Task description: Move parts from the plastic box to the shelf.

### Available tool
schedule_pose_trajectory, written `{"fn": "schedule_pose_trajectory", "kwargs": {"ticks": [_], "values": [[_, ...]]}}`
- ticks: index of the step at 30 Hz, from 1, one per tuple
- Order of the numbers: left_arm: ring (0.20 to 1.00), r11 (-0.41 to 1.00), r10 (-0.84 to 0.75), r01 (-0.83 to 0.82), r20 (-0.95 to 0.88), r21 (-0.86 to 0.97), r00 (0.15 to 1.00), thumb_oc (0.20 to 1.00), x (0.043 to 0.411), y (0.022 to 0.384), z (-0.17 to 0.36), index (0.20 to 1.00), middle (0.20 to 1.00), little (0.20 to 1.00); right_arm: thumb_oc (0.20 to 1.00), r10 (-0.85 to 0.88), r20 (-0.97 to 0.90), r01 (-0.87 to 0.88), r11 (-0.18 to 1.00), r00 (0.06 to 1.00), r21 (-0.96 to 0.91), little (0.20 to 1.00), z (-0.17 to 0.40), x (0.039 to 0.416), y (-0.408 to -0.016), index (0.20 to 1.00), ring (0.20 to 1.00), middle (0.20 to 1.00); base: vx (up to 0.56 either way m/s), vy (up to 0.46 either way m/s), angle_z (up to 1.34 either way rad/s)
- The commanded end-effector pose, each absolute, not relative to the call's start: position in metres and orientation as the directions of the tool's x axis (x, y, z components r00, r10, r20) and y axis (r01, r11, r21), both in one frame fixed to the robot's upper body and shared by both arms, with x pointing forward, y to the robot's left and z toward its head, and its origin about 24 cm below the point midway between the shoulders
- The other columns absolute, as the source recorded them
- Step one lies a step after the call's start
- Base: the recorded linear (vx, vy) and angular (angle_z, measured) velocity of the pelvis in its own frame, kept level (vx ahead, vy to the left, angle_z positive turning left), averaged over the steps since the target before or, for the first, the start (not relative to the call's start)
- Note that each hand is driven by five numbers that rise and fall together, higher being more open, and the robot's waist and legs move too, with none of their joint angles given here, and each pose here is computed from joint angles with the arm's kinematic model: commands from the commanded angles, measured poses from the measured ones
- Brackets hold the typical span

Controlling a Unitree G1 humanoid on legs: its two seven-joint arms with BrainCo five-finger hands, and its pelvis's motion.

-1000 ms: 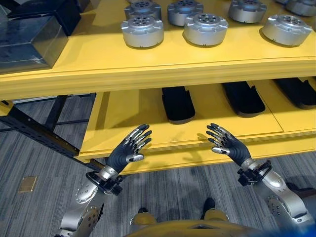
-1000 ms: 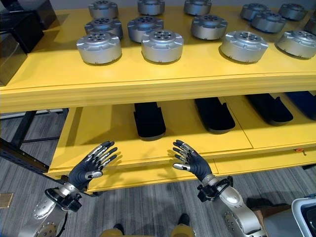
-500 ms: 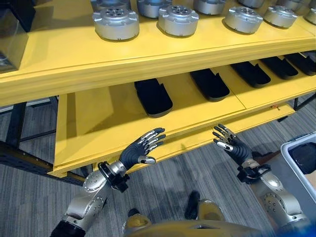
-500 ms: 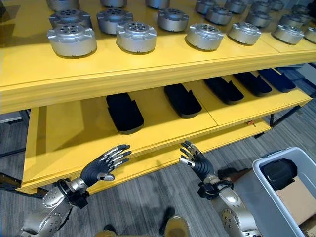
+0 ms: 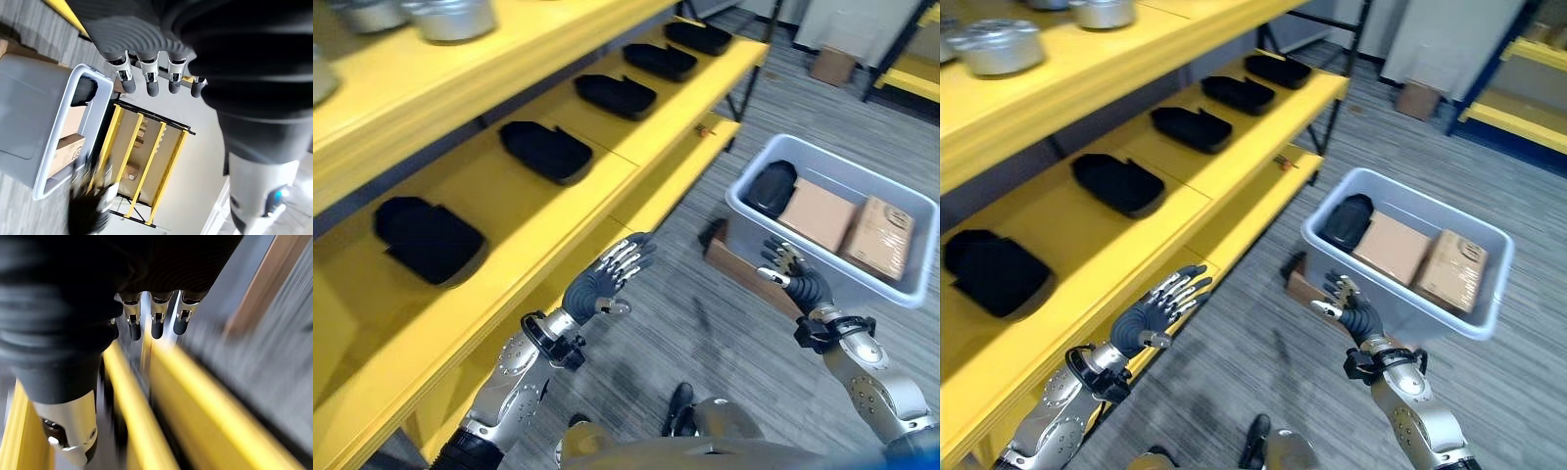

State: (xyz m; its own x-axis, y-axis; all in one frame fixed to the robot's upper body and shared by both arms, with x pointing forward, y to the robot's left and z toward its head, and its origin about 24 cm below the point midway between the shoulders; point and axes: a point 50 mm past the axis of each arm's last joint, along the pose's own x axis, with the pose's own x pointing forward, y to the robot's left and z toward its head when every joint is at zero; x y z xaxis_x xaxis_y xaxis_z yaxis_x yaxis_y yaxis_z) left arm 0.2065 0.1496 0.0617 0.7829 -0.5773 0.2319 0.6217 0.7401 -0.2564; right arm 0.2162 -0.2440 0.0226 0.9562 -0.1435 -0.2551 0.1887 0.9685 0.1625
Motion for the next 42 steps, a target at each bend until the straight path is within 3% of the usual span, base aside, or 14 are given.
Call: {"fn": "schedule_pose_trajectory", "kwargs": {"ticks": [1,7,16,20,25,42], "values": [[1.000,0.757,-0.529,0.613,0.339,-0.227,0.778,1.000,0.201,0.155,0.079,1.000,1.000,1.000,1.000,-0.160,-0.038,0.164,0.972,0.986,0.170,1.000,0.061,0.232,-0.238,1.000,1.000,1.000,0.06,-0.266,-0.52],[1.000,0.856,-0.344,0.435,0.320,-0.278,0.883,1.000,0.212,0.162,0.076,1.000,1.000,1.000,1.000,-0.281,-0.024,0.282,0.951,0.959,0.130,1.000,0.061,0.228,-0.260,1.000,1.000,1.000,0.04,-0.304,-0.35],[1.000,0.887,-0.190,0.340,0.423,-0.313,0.886,1.000,0.219,0.169,0.095,1.000,1.000,1.000,1.000,-0.330,-0.050,0.334,0.936,0.943,0.109,1.000,0.057,0.226,-0.271,1.000,1.000,1.000,0.03,-0.218,-0.26],[1.000,0.914,-0.129,0.281,0.446,-0.294,0.886,1.000,0.224,0.176,0.102,1.000,1.000,1.000,1.000,-0.285,-0.048,0.288,0.950,0.957,0.118,1.000,0.053,0.227,-0.262,1.000,1.000,1.000,0.07,-0.121,-0.34],[1.000,0.947,-0.037,0.166,0.422,-0.274,0.906,1.000,0.221,0.194,0.102,1.000,1.000,1.000,1.000,-0.071,-0.088,0.081,0.990,0.994,0.111,1.000,0.043,0.238,-0.235,1.000,1.000,1.000,0.12,-0.024,-1.18],[1.000,0.950,-0.162,0.237,0.325,-0.205,0.932,1.000,0.214,0.199,0.085,1.000,1.000,1.000,1.000,-0.053,-0.149,0.089,0.964,0.987,0.249,1.000,0.029,0.227,-0.204,1.000,1.000,1.000,0.10,0.072,-0.22]]}}
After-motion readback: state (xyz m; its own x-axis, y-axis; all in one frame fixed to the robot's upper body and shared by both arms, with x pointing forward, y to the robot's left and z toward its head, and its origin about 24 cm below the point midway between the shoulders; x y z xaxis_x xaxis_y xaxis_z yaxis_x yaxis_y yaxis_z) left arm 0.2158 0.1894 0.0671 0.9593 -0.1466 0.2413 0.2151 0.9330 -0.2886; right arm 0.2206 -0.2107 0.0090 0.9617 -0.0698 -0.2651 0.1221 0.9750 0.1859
